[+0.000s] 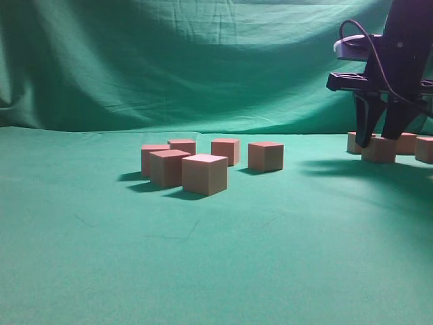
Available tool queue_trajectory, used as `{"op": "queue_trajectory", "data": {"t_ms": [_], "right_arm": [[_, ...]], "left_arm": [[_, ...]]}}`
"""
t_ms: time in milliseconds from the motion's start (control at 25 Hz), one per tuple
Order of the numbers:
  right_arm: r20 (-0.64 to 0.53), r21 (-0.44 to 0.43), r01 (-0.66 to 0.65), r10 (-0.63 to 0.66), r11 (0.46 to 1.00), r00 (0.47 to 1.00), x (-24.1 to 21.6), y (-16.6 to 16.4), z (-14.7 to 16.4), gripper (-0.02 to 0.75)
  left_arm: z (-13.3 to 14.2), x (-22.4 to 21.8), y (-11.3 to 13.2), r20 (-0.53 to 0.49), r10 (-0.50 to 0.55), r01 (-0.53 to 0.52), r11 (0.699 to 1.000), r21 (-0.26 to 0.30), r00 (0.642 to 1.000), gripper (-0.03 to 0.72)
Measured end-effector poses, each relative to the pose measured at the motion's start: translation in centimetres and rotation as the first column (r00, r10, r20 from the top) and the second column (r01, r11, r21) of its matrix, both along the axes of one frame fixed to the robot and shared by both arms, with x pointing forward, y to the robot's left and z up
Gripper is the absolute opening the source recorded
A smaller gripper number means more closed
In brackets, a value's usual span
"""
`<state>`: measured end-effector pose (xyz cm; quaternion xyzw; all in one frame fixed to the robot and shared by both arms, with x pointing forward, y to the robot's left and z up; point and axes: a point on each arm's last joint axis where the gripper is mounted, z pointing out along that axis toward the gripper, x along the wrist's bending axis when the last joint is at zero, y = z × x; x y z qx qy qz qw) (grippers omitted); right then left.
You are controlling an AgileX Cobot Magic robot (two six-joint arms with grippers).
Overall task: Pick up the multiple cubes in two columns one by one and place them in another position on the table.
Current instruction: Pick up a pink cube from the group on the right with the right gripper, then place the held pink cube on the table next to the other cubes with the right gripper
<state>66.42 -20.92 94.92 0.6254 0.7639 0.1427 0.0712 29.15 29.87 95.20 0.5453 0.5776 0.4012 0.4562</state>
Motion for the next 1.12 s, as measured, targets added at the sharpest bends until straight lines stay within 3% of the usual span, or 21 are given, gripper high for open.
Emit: {"op": "queue_trajectory", "data": {"t_ms": [280, 440, 600, 760, 960, 1120], "right_arm": [[-0.018, 0.012, -0.005, 0.005, 1.0, 1.0, -0.1, 0.1, 2.0, 0.266], [0.036, 0.08, -0.029, 0.026, 0.996, 0.999, -1.1, 0.5, 7.7, 0.266], [0.11, 0.126, -0.166, 0.152, 0.978, 0.982, -4.3, 1.8, 13.6, 0.266], [0.17, 0.134, -0.29, 0.266, 0.948, 0.949, -8.3, 3.7, 17.0, 0.266], [0.149, 0.115, -0.443, 0.426, 0.889, 0.893, -13.6, 6.6, 16.4, 0.266], [0.095, 0.101, -0.572, 0.564, 0.814, 0.82, -17.2, 9.6, 13.5, 0.266]], "left_arm": [[0.0, 0.0, 0.0, 0.0, 0.0, 0.0, 1.0, 0.0, 1.0, 0.0], [0.0, 0.0, 0.0, 0.0, 0.0, 0.0, 1.0, 0.0, 1.0, 0.0], [0.0, 0.0, 0.0, 0.0, 0.0, 0.0, 1.0, 0.0, 1.0, 0.0], [0.0, 0.0, 0.0, 0.0, 0.0, 0.0, 1.0, 0.0, 1.0, 0.0], [0.0, 0.0, 0.0, 0.0, 0.0, 0.0, 1.0, 0.0, 1.0, 0.0], [0.0, 0.0, 0.0, 0.0, 0.0, 0.0, 1.0, 0.0, 1.0, 0.0]]}}
